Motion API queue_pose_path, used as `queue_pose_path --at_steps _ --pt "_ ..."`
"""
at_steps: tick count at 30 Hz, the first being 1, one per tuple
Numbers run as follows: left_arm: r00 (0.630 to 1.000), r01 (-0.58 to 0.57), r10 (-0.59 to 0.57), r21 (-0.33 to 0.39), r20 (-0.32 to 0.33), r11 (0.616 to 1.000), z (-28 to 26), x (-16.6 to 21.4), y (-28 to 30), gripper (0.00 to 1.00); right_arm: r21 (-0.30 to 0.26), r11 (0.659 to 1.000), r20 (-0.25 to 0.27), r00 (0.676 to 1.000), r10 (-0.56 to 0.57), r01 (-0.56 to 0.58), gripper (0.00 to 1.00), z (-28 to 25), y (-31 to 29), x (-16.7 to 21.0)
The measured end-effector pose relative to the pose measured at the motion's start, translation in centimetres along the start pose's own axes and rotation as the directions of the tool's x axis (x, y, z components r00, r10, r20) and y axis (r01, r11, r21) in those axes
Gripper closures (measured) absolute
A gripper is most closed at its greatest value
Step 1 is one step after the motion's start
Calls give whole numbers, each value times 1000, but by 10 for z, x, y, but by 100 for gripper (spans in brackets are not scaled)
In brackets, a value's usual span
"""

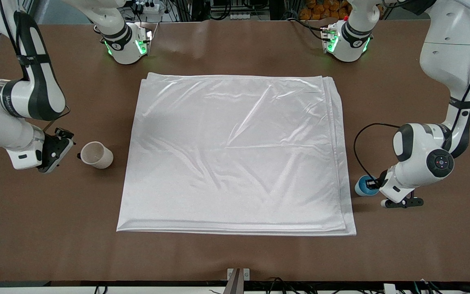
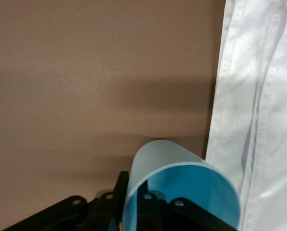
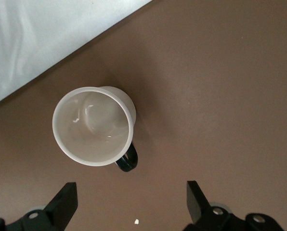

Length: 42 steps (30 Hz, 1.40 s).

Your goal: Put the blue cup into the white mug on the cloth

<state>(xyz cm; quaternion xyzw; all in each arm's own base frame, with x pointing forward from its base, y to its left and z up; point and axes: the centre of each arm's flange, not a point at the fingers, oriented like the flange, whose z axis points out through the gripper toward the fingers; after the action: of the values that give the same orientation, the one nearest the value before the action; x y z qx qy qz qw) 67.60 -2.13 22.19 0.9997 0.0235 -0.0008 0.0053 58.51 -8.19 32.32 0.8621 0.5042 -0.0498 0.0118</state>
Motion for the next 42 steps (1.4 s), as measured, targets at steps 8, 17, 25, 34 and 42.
queue_pose_path --at_steps 8,17,25,34,42 --pt "1000 -12 12 1 -8 1000 -3 2 1 96 -23 981 8 982 -190 191 0 23 9 -2" --pt "1000 -15 15 2 -18 1000 -7 5 -1 96 -21 933 5 933 -359 359 0 68 16 -21" --pt "999 -16 16 1 -29 1000 -13 8 0 96 5 907 2 907 -422 422 0 84 8 -25" --pt "998 -32 33 3 -55 999 -30 10 0 96 10 892 0 892 -452 452 0 87 5 -25" --pt "997 -43 43 8 -69 999 -56 10 -1 96 -5 887 -6 887 -462 462 0 109 -12 -27"
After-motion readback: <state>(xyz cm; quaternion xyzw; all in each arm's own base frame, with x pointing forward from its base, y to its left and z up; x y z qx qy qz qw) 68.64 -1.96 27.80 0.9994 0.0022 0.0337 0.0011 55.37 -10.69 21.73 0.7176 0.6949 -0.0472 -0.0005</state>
